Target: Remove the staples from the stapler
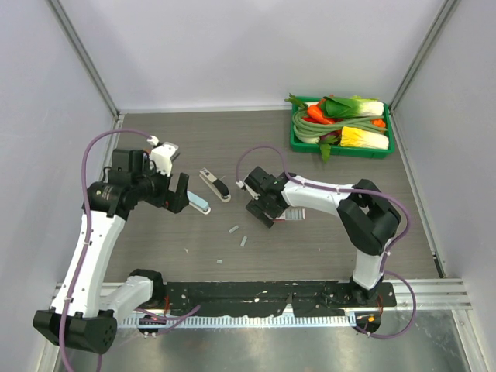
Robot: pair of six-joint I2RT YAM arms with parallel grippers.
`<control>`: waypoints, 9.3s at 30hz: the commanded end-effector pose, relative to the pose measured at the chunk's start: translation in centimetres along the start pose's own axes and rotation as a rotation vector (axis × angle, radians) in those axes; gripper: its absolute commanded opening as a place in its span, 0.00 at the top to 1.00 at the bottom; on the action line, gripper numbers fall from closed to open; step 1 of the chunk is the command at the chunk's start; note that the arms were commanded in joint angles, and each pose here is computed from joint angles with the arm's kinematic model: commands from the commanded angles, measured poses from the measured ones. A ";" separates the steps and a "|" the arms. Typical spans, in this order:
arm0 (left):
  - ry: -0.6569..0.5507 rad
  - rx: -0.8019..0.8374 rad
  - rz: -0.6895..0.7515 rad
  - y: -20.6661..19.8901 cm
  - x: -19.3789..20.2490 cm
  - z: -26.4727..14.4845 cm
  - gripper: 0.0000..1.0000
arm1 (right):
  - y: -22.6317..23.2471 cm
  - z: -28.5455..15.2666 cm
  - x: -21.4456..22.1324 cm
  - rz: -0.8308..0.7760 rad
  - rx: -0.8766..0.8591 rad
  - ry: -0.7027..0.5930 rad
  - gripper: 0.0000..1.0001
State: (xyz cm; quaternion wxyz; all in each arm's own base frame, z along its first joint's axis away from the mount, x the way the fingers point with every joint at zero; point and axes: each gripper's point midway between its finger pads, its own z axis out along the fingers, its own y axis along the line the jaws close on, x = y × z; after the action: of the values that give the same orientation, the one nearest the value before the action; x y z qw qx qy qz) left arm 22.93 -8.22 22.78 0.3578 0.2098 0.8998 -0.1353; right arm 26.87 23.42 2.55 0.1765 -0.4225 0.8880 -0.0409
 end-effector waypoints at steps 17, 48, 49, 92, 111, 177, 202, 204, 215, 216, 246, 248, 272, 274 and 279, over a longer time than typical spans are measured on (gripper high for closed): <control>-0.047 -0.006 0.016 0.2 -2.4 -1.0 0.00 | 1.0 2.3 -0.3 -0.028 -0.095 -0.001 0.24; -0.066 -0.033 0.022 0.2 -2.0 -2.2 0.00 | 9.4 0.2 -2.6 -0.086 -0.418 -0.117 0.44; -0.064 -0.036 0.023 0.2 -1.9 -2.2 0.00 | 9.8 0.1 -2.7 -0.100 -0.423 -0.123 0.44; 0.244 0.316 0.330 -9.8 5.0 12.2 0.00 | 3.7 -8.1 4.0 0.930 -0.148 -0.340 0.40; 0.340 0.310 0.509 -11.9 7.0 19.5 0.15 | -1.5 -11.1 2.4 1.037 -0.118 -0.484 0.50; 0.464 0.279 0.569 -11.3 13.5 18.6 0.74 | -0.7 -10.3 2.6 0.998 -0.195 -0.495 0.63; 0.408 0.282 0.570 -12.6 10.7 21.1 0.44 | -0.5 -10.3 2.5 0.988 -0.206 -0.496 0.62; 0.415 0.288 0.569 -12.7 10.8 21.4 0.47 | -0.5 -10.3 2.6 0.987 -0.203 -0.492 0.62; 0.436 0.303 0.571 -12.7 11.5 21.3 0.71 | -0.4 -10.1 2.5 0.979 -0.202 -0.484 0.63; 0.436 0.303 0.571 -12.7 11.5 21.3 0.72 | -0.5 -10.1 2.5 0.981 -0.203 -0.483 0.63; -0.183 0.860 -0.243 -15.7 -14.6 1.4 0.93 | 0.3 -28.5 -9.3 0.680 -0.656 -1.100 0.32; -0.197 0.972 -0.338 -16.6 -15.9 -0.5 0.93 | -0.1 -29.9 -10.2 0.660 -0.659 -1.130 0.32; -0.323 1.138 -0.412 -18.1 -16.7 -6.1 0.90 | 0.5 -36.9 -12.9 0.589 -0.862 -1.320 0.48; -0.326 1.135 -0.415 -18.1 -16.6 -6.1 0.91 | 0.5 -37.0 -13.0 0.593 -0.876 -1.321 0.50; -0.330 1.136 -0.420 -18.1 -16.7 -6.1 0.90 | 0.9 -36.9 -13.4 0.589 -0.905 -1.315 0.52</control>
State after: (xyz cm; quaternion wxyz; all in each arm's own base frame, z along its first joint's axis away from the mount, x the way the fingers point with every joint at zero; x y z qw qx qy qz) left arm 22.51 -26.71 38.72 0.2631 0.1404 0.6654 -0.6844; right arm 21.54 31.15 38.68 0.4660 -0.1332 0.6399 0.5963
